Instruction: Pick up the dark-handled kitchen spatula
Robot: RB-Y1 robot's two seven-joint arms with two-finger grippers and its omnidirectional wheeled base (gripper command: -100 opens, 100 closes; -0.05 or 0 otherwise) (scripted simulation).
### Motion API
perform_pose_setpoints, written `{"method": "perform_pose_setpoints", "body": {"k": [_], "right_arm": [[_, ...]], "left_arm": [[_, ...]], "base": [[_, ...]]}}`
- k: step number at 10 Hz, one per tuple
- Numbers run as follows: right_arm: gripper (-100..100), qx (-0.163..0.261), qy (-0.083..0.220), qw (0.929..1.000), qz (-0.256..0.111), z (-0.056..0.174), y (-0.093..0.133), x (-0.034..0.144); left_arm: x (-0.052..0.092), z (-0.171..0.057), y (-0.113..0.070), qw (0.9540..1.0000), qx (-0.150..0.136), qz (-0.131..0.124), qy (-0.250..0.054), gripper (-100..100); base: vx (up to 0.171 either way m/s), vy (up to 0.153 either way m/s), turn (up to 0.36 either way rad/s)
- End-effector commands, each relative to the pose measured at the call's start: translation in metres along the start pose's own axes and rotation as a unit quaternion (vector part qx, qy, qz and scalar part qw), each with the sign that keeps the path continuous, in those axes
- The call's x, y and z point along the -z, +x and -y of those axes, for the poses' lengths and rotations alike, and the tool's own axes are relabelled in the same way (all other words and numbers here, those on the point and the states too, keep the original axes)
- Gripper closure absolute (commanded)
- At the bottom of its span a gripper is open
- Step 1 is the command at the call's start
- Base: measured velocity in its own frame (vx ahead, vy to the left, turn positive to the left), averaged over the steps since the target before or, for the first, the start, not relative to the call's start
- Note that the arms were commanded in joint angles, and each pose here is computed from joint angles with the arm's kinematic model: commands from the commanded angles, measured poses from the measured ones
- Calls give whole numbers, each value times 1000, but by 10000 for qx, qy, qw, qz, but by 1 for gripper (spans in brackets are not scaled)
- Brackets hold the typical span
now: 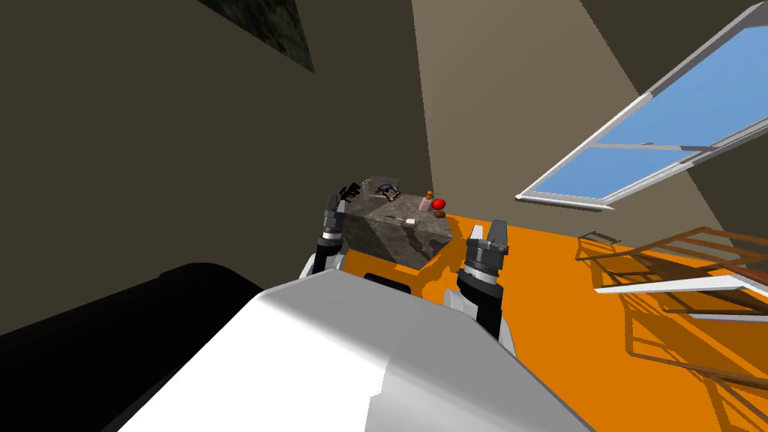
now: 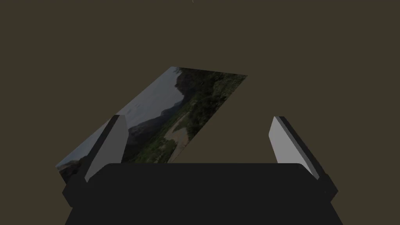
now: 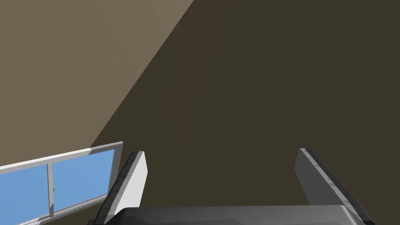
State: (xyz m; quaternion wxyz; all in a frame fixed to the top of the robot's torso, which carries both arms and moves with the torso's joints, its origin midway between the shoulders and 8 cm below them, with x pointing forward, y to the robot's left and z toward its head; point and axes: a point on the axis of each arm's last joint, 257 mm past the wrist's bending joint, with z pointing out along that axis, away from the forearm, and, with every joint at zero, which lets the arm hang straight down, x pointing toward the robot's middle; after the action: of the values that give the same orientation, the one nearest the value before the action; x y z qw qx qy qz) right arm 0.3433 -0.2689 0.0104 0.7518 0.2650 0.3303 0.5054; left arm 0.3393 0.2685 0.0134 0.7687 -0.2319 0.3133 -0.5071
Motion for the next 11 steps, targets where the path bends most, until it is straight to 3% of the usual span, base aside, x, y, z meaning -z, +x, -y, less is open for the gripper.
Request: {"method": "perform_pose_setpoints", "body": {"k": [1, 7, 11], "right_arm": [[-100, 106, -67, 9997, -200, -2, 5, 1], [-100, 520, -367, 9938, -912, -7, 22, 7], [-100, 862, -605, 9826, -1527, -6, 39, 17]], "left_arm": [[0, 0, 0, 10000, 0, 0, 0, 0], [0, 0, 0, 10000, 1, 0, 1, 0], [0, 0, 0, 10000, 0, 0, 0, 0]], "base": [[-23, 8, 80], [-63, 41, 124], [-45, 54, 159]]}}
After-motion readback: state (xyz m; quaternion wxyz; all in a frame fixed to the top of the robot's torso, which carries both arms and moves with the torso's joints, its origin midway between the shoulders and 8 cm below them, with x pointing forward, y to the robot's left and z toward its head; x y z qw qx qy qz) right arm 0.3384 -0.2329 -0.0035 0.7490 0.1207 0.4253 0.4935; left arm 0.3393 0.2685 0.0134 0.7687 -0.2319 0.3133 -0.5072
